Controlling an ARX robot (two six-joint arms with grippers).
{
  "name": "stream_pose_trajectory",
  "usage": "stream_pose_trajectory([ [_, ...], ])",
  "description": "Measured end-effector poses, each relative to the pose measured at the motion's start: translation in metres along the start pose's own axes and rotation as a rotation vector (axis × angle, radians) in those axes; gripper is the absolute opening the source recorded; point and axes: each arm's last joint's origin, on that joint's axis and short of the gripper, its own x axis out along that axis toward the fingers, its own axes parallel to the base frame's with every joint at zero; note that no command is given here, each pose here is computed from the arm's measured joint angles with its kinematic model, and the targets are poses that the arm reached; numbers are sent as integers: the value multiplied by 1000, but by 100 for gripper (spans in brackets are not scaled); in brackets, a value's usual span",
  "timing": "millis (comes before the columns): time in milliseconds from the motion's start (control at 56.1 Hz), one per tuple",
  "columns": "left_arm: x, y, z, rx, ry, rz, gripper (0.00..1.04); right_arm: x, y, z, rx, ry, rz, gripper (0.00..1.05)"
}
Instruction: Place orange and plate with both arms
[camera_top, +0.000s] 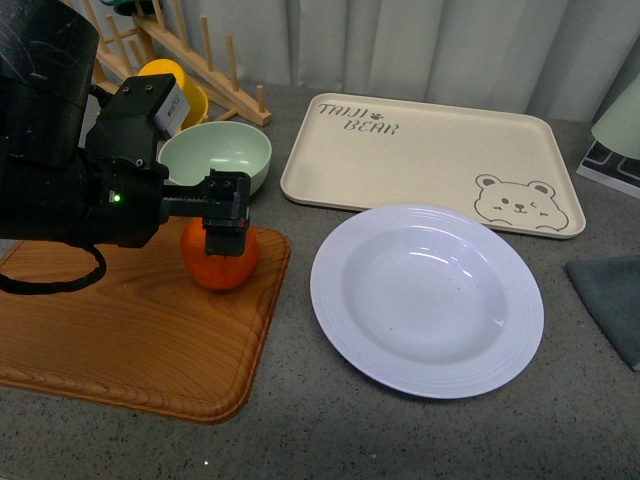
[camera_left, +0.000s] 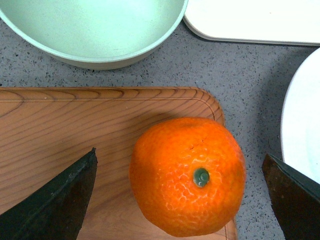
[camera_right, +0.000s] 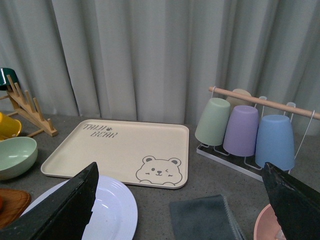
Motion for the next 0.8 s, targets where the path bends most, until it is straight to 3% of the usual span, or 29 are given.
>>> stream_pose_trajectory([
  [571, 16, -3, -8, 10, 52, -19, 98, 0, 0, 0, 0, 0, 0, 96],
  [714, 16, -3, -9, 11, 56, -20, 77, 0, 0, 0, 0, 0, 0, 96],
  [803, 17, -3, -9, 11, 58, -24, 70, 0, 0, 0, 0, 0, 0, 96],
])
